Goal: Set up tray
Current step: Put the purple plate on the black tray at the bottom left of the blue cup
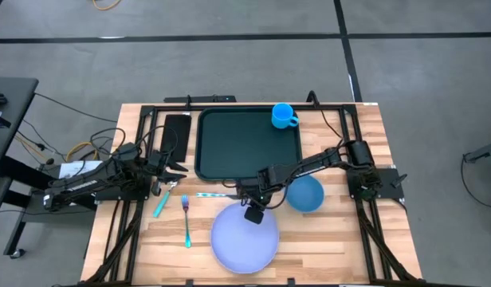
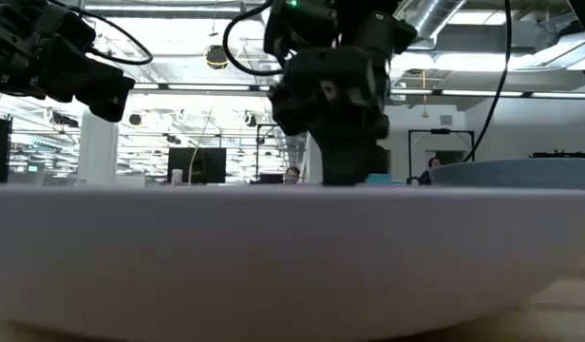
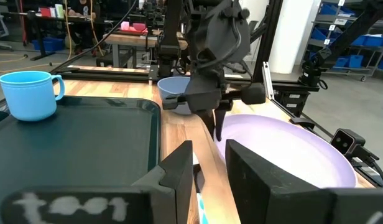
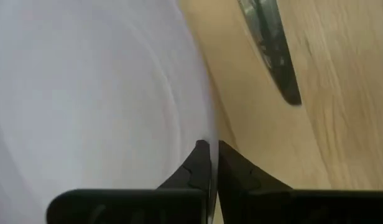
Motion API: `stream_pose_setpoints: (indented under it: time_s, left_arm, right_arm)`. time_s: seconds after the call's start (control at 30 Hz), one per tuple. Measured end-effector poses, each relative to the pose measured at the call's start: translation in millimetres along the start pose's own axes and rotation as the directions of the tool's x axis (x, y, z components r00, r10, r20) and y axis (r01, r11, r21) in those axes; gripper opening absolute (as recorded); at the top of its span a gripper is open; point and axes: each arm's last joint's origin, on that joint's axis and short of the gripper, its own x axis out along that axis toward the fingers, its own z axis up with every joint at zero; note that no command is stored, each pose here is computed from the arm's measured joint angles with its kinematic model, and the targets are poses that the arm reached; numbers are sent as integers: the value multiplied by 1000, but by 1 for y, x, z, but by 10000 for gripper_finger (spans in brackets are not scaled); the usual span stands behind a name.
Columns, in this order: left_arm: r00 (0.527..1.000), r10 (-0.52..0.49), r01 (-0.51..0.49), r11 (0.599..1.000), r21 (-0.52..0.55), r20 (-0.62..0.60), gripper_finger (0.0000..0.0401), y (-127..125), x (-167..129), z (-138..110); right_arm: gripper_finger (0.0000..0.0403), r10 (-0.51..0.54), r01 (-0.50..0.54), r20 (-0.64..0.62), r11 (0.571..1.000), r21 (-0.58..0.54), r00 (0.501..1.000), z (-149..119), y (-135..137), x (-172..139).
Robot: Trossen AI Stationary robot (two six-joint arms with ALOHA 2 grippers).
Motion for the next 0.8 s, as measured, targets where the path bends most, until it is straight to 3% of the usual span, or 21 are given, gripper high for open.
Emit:
stream_pose_setpoints:
  time_s: [0.17,0.47,0.8]
  left_arm:
    - [1000,0,0,1000,0,0,84,0,0,0]
    - [1000,0,0,1000,1,1,84,0,0,0]
    - [1000,8,-8,1000,2,4,84,0,0,0]
  right_arm:
    - [3,-11,12,35,1000,-26,999,16,-5,-25]
    - [1,-25,24,55,999,22,998,35,-32,-72]
    - [1,-82,63,118,985,162,990,43,-90,-119]
